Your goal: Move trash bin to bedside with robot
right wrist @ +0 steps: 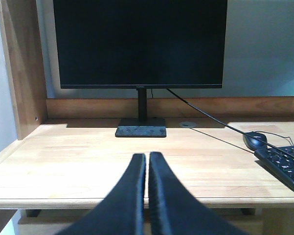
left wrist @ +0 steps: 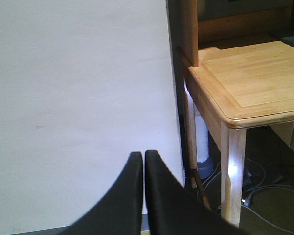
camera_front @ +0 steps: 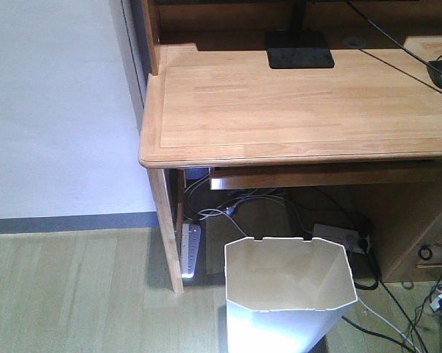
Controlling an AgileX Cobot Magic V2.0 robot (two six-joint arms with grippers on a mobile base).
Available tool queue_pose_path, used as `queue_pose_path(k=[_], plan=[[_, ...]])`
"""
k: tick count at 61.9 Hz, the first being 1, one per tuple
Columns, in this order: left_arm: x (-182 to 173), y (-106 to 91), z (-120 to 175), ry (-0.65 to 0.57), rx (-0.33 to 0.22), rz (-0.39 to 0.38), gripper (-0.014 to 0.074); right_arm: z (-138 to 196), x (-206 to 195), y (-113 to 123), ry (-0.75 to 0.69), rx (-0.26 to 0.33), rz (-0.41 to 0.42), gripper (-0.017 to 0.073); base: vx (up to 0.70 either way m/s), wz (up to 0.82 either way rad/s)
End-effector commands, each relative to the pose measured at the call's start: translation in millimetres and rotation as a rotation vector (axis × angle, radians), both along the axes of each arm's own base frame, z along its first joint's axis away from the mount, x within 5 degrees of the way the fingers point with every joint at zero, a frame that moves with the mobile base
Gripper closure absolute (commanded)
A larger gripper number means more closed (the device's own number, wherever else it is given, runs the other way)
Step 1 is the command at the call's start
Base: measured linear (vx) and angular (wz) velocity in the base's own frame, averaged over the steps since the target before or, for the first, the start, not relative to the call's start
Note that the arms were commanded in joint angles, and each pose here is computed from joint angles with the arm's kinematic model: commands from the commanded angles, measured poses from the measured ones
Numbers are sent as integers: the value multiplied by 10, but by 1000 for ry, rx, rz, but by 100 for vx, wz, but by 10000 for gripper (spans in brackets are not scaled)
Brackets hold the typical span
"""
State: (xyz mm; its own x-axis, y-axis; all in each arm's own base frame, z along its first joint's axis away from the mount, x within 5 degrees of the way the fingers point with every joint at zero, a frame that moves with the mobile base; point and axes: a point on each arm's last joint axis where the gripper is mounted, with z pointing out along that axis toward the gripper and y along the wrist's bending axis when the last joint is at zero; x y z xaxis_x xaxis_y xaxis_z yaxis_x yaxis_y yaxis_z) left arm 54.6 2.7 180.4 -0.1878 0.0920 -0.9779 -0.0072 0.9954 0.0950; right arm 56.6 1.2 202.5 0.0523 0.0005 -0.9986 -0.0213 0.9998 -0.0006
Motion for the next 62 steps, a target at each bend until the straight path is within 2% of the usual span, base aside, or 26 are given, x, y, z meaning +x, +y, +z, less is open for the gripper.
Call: queue_pose_path(k=[1,26,36,46,62], plan=[[12,-13,-24,-55,-11,-15,599,7,-6,6,-62,-1,7,570,0,0],[12,-13,-24,-55,-11,-15,599,8,-6,6,-63,-1,7,570,0,0],[12,-13,-24,-55,-11,-15,599,80,-17,11,-137,-15,11,570,0,0],[12,-13,-24,-55,-11,-15,599,171,-33,9,-150,-17,9,570,0,0],[12,-13,-24,-55,-11,-15,599,464,18,-3,-4,-19,-4,570,0,0]])
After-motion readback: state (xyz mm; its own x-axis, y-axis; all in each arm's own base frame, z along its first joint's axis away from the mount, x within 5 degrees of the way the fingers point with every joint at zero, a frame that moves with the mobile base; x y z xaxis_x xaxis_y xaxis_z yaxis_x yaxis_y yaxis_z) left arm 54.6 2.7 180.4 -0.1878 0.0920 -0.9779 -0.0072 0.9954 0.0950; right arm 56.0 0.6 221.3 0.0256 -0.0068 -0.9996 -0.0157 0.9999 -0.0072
